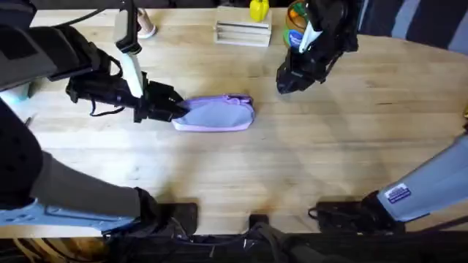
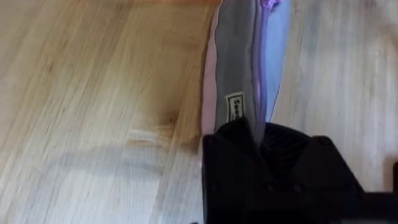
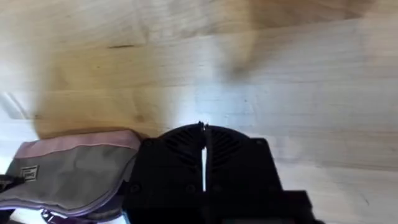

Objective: Unzip the bag, pick up the pens from the table one at a time and place them inside, then zip the bag closed.

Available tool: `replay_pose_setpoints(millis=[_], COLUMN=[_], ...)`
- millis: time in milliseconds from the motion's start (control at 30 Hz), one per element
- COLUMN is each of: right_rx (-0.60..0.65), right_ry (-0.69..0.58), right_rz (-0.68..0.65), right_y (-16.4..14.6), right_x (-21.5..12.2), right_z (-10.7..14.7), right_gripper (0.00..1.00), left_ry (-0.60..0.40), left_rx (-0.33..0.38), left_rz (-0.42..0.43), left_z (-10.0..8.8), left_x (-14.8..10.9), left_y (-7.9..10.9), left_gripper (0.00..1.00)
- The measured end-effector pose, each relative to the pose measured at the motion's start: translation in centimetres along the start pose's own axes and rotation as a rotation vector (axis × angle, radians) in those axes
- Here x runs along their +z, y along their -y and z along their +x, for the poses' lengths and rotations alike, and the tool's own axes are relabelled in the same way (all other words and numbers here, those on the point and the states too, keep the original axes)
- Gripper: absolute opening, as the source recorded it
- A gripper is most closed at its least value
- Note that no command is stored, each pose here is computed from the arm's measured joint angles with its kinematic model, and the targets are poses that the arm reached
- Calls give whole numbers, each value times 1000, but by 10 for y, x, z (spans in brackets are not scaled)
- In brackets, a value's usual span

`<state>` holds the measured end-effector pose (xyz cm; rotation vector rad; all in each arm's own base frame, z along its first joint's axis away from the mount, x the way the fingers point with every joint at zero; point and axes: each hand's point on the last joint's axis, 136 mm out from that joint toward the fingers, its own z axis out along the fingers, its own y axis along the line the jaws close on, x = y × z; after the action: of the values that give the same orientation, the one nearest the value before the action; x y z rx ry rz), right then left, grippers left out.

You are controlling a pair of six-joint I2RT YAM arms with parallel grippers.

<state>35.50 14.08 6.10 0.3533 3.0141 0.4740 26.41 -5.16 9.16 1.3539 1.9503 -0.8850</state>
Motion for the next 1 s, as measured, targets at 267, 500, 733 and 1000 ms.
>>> replay_pose_setpoints(millis=[267,500,733,1000], right_rx=[-3,-175,-484,-600], right_ry=[36,172,292,296], right_rz=[58,-6,-130,-168], right_y=[8,-21,-70,-85], right_x=[-1,-53,-111,-119], right_z=[-1,-4,22,37], right_gripper=[35,43,907,997], left_ry=[-1,-1,-2,-3], left_rx=[0,-1,-1,0], left_rz=[0,1,1,0], left_z=[0,0,0,1], left_x=[0,0,0,0], left_y=[0,0,0,0], left_gripper=[41,41,42,51])
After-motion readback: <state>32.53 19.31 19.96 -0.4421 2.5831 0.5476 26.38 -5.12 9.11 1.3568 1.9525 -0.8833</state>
